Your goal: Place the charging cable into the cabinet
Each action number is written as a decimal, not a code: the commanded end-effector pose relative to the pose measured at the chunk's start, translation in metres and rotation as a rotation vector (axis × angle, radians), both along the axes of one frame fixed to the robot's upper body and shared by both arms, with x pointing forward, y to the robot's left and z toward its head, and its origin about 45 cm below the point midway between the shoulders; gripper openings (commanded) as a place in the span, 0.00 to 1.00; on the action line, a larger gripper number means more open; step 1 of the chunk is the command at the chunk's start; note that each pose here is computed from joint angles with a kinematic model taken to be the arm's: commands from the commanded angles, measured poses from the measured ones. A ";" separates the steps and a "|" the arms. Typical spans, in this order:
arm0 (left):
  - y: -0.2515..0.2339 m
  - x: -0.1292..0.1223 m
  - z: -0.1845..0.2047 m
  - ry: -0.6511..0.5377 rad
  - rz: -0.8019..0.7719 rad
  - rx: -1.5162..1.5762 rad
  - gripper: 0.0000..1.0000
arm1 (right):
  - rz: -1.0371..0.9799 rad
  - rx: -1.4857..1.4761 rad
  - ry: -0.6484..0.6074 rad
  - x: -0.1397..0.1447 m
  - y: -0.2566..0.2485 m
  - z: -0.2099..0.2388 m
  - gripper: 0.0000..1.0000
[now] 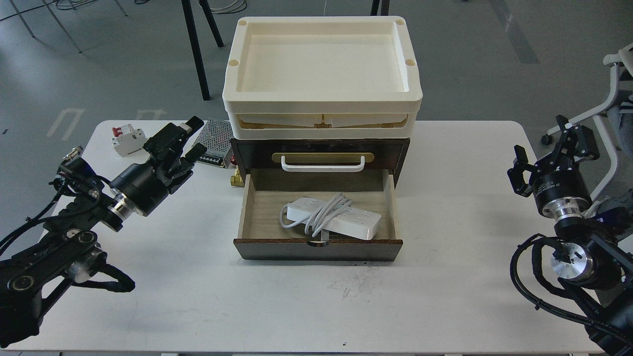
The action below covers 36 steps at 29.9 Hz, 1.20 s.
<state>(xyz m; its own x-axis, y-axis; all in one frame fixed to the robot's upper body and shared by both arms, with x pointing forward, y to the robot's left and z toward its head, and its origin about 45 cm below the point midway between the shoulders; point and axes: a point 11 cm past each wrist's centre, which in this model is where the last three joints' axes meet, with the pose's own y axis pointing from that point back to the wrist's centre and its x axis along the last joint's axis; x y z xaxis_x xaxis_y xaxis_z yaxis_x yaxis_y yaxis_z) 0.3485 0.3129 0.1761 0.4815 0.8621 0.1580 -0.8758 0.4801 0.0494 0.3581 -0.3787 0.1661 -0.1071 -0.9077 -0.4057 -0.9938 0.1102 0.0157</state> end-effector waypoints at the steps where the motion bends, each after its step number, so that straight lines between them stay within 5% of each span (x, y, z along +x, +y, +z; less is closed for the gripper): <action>1: 0.028 0.001 0.001 0.005 0.124 -0.071 0.87 | -0.001 -0.001 -0.001 0.000 0.001 0.001 0.98; 16: 0.108 -0.003 -0.027 0.132 0.531 -0.392 0.90 | 0.014 0.001 -0.005 0.000 0.011 0.002 0.99; 36: 0.107 0.029 -0.011 0.079 0.588 -0.511 0.94 | 0.036 0.021 -0.035 0.002 0.019 0.011 0.99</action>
<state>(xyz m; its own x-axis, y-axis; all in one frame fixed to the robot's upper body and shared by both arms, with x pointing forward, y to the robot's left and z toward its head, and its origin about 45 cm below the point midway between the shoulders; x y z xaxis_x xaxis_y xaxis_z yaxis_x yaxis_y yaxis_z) 0.3762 0.4266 0.1689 -0.0887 0.9387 -0.3331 -0.9959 -0.0888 0.0149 0.3595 -0.3598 0.1772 -0.0606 -0.9019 -0.4276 -0.9971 0.0744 -0.0156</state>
